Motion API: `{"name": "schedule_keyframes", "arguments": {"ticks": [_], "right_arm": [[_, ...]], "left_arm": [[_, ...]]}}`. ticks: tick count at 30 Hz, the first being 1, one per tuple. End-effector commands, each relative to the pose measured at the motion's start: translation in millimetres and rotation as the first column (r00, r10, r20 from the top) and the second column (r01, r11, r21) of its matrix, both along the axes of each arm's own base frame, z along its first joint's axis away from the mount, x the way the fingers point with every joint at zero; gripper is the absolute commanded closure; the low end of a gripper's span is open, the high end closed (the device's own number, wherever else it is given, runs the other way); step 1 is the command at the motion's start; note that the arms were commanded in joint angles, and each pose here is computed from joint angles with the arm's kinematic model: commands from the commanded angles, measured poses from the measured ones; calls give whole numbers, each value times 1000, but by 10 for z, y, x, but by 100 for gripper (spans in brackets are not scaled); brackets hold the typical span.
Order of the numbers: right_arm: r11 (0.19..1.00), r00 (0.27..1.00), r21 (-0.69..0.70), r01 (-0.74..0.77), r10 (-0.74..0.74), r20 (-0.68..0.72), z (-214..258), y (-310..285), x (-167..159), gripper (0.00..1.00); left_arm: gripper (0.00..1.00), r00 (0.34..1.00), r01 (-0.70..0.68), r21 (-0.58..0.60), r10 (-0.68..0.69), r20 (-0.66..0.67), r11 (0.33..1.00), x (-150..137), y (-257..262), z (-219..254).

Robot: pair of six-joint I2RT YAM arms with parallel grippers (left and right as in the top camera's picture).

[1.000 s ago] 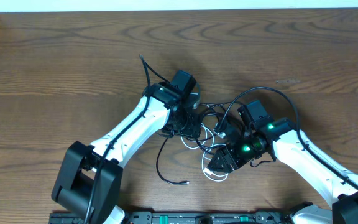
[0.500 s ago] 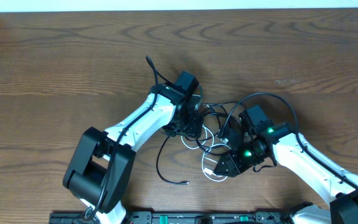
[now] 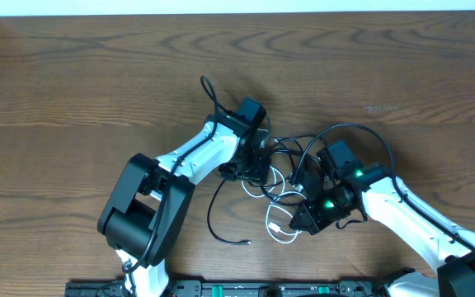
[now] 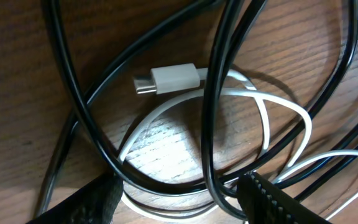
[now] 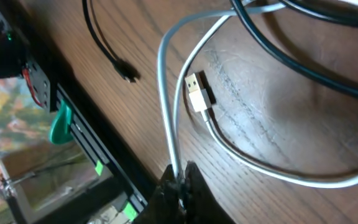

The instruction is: Untangle cables

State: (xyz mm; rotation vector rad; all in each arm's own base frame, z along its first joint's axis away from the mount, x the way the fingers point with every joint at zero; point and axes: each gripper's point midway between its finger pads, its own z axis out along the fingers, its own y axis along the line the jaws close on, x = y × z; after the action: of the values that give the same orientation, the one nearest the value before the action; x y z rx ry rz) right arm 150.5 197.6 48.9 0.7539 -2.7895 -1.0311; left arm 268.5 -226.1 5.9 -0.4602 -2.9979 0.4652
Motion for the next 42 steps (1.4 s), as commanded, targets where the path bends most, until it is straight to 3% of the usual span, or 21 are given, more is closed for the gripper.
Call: {"name": "schedule_keyframes", "arguments": {"ticks": [1,6,10,12,15,18,22,29,32,34,37,39,42], "right_arm": [[997,999,76,-16,18,-29,75,103,-63,99],[947,998,318,-44,59,-38,400,385,-62,99],[840,995,534,-96,87,43,763,581,78,99],[821,997,566,-70,48,54,857,602,223,99],[806,995,592,-13,-47,86,986,554,533,99],[796,972,605,30,-165,168,1144,406,866,99],[817,911,568,102,-306,277,1240,138,1172,99],[765,676,534,360,-608,416,1625,-677,1643,99],[751,661,526,399,-633,403,1646,-793,1588,99],[762,699,498,413,-616,363,1545,-756,1473,93],[817,788,431,382,-532,310,1320,-609,1192,75],[886,861,374,274,-399,315,1162,-441,896,56],[926,911,339,168,-277,306,1070,-284,624,39]], "left_arm": [[36,999,-8,33,9,-34,999,-37,40,-171],[54,999,-8,33,9,-33,999,-34,38,-171],[69,999,-7,33,8,-35,999,-38,40,-171],[75,999,-7,37,9,-39,999,-50,48,-171],[92,999,-7,88,11,-43,996,-76,146,-189],[92,999,-12,206,22,-45,979,-101,405,-213],[93,997,-48,252,61,-43,966,-55,610,-182],[92,982,-184,198,188,0,963,161,900,90],[93,977,-212,91,212,6,973,194,807,301],[93,977,-215,17,214,19,977,211,715,457],[93,977,-205,-88,209,48,975,224,579,709],[93,974,-188,-173,206,94,967,254,483,947],[93,964,-174,-215,211,165,961,306,467,1155]]}}
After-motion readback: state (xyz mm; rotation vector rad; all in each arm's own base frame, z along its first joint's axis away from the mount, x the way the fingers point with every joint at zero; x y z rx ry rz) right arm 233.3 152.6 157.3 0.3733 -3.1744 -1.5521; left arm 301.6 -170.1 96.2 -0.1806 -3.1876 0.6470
